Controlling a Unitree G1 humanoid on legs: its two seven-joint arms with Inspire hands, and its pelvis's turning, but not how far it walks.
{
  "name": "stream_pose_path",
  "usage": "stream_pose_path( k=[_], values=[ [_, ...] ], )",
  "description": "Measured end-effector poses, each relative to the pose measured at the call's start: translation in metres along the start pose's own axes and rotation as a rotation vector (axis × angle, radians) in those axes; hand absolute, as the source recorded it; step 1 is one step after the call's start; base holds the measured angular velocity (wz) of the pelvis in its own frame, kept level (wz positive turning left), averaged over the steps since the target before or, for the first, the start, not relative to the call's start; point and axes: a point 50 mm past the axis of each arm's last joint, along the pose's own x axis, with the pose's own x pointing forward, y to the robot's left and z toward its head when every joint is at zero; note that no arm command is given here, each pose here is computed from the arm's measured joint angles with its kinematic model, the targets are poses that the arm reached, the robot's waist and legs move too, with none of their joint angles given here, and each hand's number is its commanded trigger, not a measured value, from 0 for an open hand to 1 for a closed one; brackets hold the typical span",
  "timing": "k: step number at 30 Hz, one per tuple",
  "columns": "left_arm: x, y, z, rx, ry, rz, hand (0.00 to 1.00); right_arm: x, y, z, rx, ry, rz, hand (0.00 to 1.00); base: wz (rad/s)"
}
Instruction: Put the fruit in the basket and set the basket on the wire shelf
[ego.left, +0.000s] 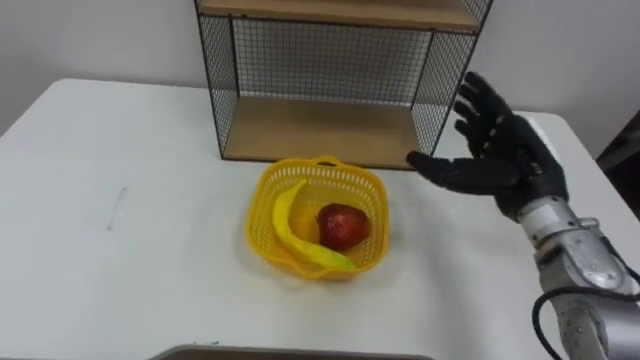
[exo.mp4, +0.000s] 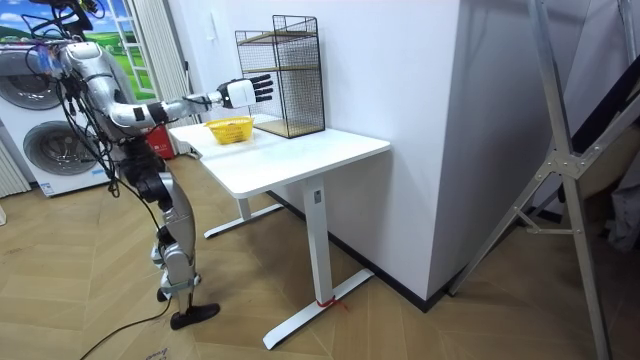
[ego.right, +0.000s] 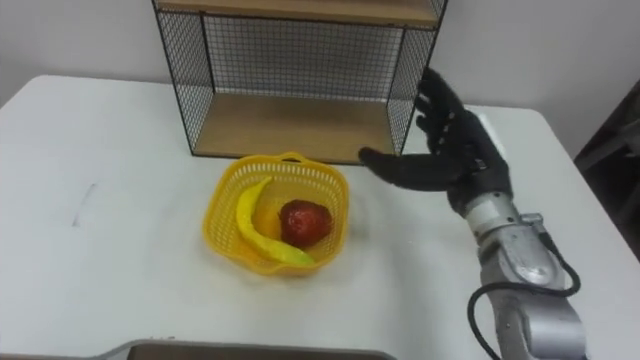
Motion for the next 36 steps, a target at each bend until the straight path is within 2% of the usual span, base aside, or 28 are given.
stream_pose_path(
  k=[3,7,9,10,12,13,15,18,19,25,31,36],
  values=[
    [0.001,0.016,0.015,-0.243,-0.021,0.145,0.00,-0.013,-0.016,-0.003,-0.006,0.017,-0.110,0.00,-0.04],
    [-0.008,0.022,0.056,-0.362,-0.184,0.276,0.00,-0.018,-0.026,-0.003,-0.048,0.020,-0.210,0.00,0.00],
    [-0.022,0.020,0.094,-0.453,-0.340,0.316,0.00,-0.020,-0.028,-0.004,-0.085,0.016,-0.262,0.00,0.00],
    [-0.027,0.019,0.103,-0.474,-0.385,0.319,0.00,-0.021,-0.028,-0.004,-0.098,0.017,-0.271,0.00,-0.05],
    [-0.048,0.019,0.136,-0.552,-0.554,0.348,0.00,-0.030,-0.031,-0.008,-0.128,0.025,-0.305,0.00,-0.06],
    [-0.054,0.019,0.144,-0.564,-0.598,0.359,0.00,-0.032,-0.032,-0.009,-0.140,0.030,-0.316,0.00,0.00],
    [-0.078,0.021,0.166,-0.634,-0.740,0.385,0.00,-0.042,-0.036,-0.018,-0.147,0.060,-0.352,0.00,0.00],
    [-0.105,0.022,0.186,-0.728,-0.883,0.371,0.00,-0.052,-0.037,-0.026,-0.131,0.090,-0.374,0.00,0.00],
    [-0.110,0.021,0.189,-0.741,-0.907,0.365,0.00,-0.053,-0.036,-0.027,-0.125,0.091,-0.375,0.00,0.00],
    [-0.140,0.008,0.209,-0.774,-1.056,0.262,0.00,-0.053,-0.033,-0.030,-0.114,0.091,-0.340,0.00,0.00],
    [-0.168,-0.020,0.218,-0.703,-1.194,0.005,0.00,-0.052,-0.021,-0.033,-0.082,0.065,-0.271,0.00,0.00],
    [-0.186,-0.055,0.216,-0.570,-1.251,-0.259,0.00,-0.051,-0.003,-0.042,-0.033,0.096,-0.163,0.00,0.00]
  ],
)
